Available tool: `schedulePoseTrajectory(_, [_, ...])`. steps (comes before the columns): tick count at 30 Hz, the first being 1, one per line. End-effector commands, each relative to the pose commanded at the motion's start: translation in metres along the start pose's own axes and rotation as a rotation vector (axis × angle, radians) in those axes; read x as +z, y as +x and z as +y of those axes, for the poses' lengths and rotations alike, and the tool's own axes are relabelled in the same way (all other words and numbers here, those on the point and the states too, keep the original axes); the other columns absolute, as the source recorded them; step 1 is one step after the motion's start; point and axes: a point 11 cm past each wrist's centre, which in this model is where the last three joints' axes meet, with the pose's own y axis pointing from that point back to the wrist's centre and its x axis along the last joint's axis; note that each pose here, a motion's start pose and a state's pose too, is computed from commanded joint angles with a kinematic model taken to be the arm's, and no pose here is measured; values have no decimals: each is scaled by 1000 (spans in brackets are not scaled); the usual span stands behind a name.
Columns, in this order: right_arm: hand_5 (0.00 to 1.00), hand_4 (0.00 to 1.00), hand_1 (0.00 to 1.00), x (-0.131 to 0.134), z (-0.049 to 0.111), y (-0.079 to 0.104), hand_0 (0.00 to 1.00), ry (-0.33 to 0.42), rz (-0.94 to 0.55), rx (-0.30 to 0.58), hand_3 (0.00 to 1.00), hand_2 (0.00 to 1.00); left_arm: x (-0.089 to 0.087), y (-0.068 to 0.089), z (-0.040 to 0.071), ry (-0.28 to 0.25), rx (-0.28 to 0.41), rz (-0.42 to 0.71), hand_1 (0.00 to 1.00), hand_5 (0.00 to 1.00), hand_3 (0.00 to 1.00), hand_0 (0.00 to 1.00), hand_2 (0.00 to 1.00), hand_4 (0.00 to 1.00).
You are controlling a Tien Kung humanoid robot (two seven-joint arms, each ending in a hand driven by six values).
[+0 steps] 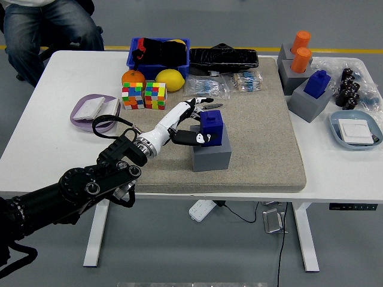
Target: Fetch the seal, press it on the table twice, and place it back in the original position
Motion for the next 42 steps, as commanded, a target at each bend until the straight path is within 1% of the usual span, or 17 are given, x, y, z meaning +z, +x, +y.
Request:
schedulePoseTrajectory(8, [344, 798, 746, -1, 0, 0, 926, 2, 2, 1, 721, 732, -4, 2, 0, 11, 4, -8, 545, 2, 884, 823, 453, 674])
schedulePoseTrajectory(19, [344, 798, 747, 0, 0, 2, 926, 1, 1, 3, 721, 732, -6, -2, 1, 17, -7, -6, 545, 2, 884, 823, 454, 674])
schedulePoseTrajectory(20, [343, 799, 747, 0, 0, 1, 926, 1, 1, 3, 722, 732, -6, -2, 1, 17, -8, -5, 568, 2, 885, 824, 495, 678])
schedulePoseTrajectory(25, [343, 799, 747, -1, 0, 1, 926, 2, 2, 2, 722, 732, -7, -4, 2, 19, -14, -2, 568, 2, 885, 824, 495, 678])
schedulePoseTrajectory(26, [344, 799, 746, -1, 0, 1, 927, 2, 2, 2, 723, 732, -8, -4, 2, 20, -15, -3, 673, 2, 886, 836, 588, 698])
schedulePoseTrajectory(31, [344, 799, 746, 0, 0, 1, 927, 0, 3, 3, 723, 732, -9, -5, 3, 24, -17, -3, 673, 2, 886, 836, 588, 698])
schedulePoseTrajectory(32, [343, 799, 746, 0, 0, 1, 927, 0, 3, 2, 723, 732, -10, -5, 3, 25, -18, -3, 732, 2, 886, 849, 677, 709])
schedulePoseTrajectory(37, [343, 799, 746, -1, 0, 0, 927, 3, 3, -1, 723, 732, -9, -4, 2, 20, -12, -6, 732, 2, 886, 849, 677, 709])
schedulePoseTrajectory(38, [342, 799, 746, -1, 0, 0, 928, 3, 3, -2, 724, 733, -8, -4, 2, 19, -12, -6, 802, 2, 888, 865, 763, 751])
schedulePoseTrajectory(42, [342, 799, 746, -1, 0, 1, 928, 2, 3, 0, 724, 733, -9, -4, 2, 19, -11, -7, 802, 2, 888, 865, 763, 751])
